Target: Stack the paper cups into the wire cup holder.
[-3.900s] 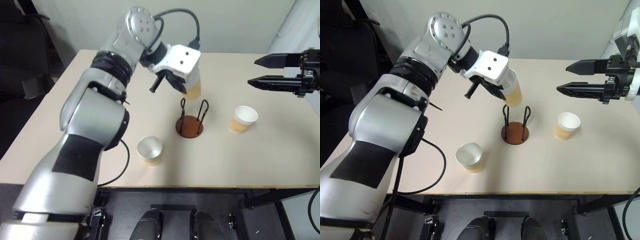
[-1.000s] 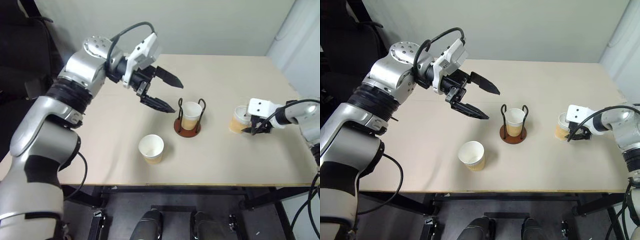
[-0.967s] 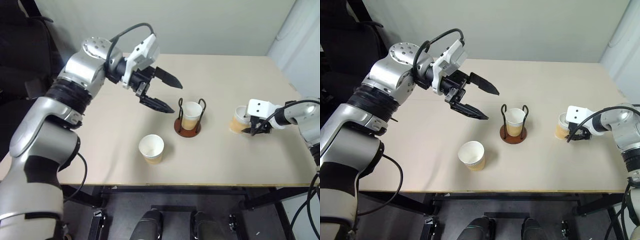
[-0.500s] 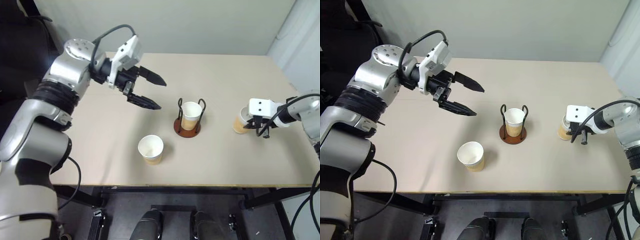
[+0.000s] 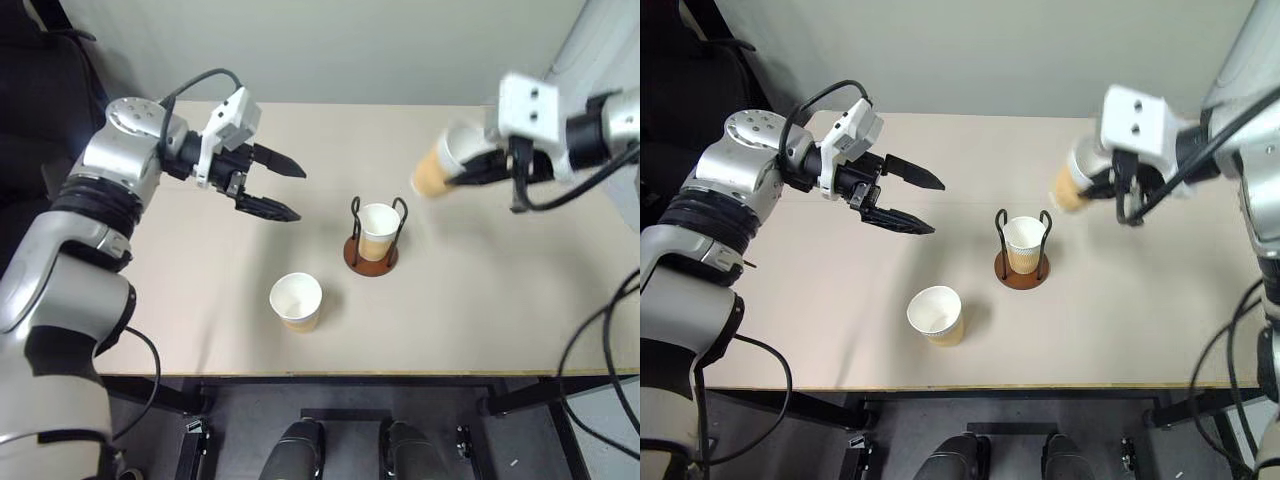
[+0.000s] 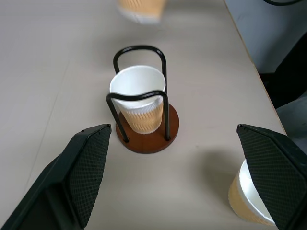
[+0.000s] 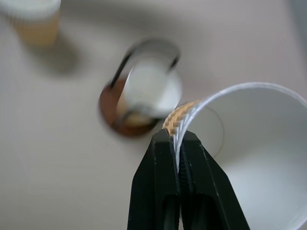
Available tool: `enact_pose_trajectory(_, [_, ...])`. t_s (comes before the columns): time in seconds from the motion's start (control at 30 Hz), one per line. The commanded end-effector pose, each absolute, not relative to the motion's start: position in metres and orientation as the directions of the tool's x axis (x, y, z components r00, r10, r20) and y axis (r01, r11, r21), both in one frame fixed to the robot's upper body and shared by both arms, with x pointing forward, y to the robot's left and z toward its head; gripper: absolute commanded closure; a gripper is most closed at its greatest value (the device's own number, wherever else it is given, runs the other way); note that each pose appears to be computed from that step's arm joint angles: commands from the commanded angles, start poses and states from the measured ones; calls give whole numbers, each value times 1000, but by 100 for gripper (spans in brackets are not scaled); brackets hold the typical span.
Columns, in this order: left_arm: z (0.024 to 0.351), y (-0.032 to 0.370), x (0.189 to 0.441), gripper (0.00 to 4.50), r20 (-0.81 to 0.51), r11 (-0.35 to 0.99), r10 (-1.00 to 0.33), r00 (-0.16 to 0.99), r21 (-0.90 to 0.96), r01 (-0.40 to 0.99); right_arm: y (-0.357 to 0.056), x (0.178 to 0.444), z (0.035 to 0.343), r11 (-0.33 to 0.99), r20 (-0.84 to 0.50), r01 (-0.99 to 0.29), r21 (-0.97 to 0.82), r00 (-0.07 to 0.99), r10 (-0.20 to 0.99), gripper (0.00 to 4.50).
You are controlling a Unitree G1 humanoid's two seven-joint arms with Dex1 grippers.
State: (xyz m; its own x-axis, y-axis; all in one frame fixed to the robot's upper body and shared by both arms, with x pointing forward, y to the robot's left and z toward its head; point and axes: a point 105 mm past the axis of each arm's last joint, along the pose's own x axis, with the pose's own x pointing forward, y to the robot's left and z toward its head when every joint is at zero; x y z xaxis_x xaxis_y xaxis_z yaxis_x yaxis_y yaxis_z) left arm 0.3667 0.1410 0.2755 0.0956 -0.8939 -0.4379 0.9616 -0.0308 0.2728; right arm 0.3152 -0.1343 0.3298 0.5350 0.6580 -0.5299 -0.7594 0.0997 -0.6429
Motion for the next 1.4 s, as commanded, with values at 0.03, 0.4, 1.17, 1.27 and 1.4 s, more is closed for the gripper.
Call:
enact_pose_trajectory(0.03, [285, 144, 364, 0, -417, -45, -904, 89, 301, 952, -116, 313, 347, 106, -465, -729, -676, 535, 706, 448])
enact_pose_trajectory(0.4, [285, 147, 363, 0, -418, -38, -903, 96, 301, 953, -79, 334, 313, 37, -499, -768, -639, 451, 740, 448])
enact_pose_trajectory(1.17, [285, 152, 358, 0, -422, -42, -902, 90, 293, 955, -90, 340, 270, -73, -627, -790, -609, 423, 654, 448])
enact_pose_trajectory(1.27, [284, 152, 357, 0, -424, -44, -901, 89, 293, 955, -91, 340, 268, -78, -631, -790, -608, 421, 652, 448])
enact_pose_trajectory(1.4, [285, 152, 358, 0, -426, -42, -900, 92, 295, 955, -91, 339, 264, -92, -644, -794, -601, 412, 645, 448])
